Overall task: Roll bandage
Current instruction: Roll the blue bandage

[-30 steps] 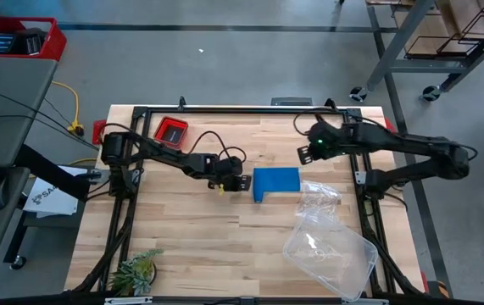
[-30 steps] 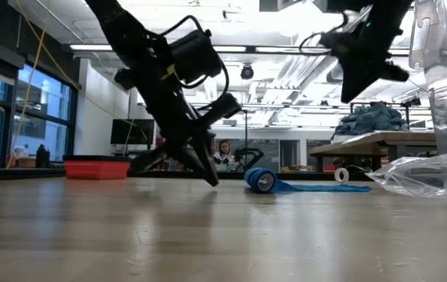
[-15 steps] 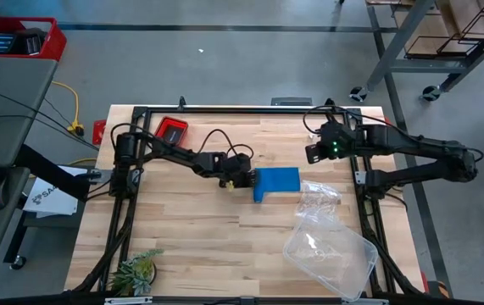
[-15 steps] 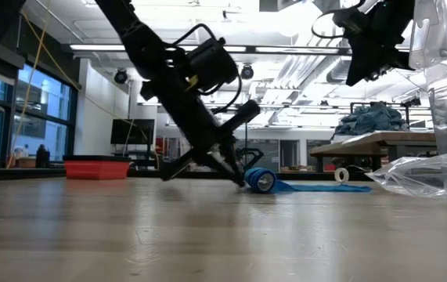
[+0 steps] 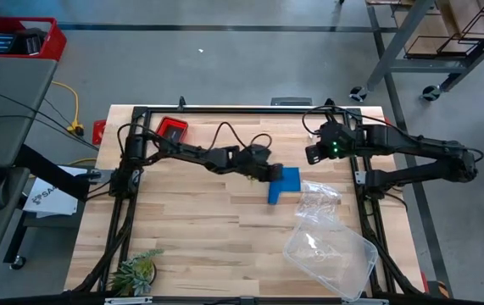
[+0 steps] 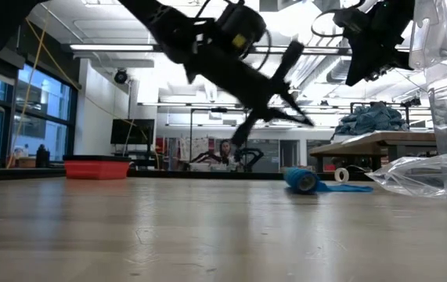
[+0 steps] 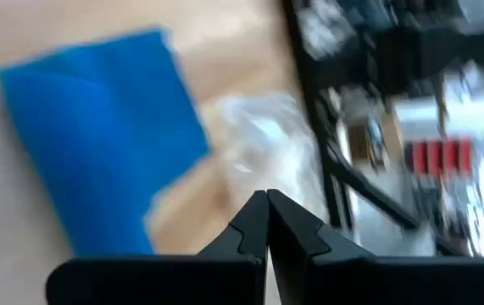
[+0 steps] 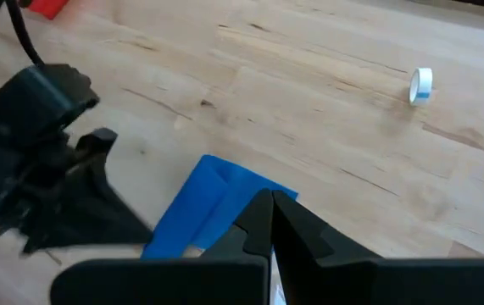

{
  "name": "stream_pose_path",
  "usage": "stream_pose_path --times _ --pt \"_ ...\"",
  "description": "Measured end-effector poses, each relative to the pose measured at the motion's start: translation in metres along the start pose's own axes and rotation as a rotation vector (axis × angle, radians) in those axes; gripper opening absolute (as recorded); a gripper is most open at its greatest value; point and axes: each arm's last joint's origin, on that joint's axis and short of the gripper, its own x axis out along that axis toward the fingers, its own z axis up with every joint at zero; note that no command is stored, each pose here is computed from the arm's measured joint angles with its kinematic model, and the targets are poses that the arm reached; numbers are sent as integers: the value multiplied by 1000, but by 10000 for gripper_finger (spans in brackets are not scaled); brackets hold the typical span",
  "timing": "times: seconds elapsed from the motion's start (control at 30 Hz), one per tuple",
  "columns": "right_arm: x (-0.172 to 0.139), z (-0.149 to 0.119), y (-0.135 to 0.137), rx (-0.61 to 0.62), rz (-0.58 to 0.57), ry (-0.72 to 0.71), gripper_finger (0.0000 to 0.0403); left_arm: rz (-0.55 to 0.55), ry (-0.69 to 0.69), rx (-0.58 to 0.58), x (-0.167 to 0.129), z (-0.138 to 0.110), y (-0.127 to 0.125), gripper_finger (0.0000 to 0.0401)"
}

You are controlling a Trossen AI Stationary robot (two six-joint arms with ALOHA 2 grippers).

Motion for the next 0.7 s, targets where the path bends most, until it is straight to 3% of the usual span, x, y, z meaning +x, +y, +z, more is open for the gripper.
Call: stream_pose_path --times 0.17,0.33,0.43,0.7 --pt "-3 0 -1 1 7 -8 0 -42 -4 158 -20 15 -24 0" --pt "-8 -2 -6 1 -5 -12 0 183 -36 237 -40 15 -21 0" --pt "-11 -4 -10 -3 -20 2 0 275 25 226 -38 4 -7 0" --pt "-5 -23 -8 -31 12 118 0 272 104 90 -31 -29 35 0"
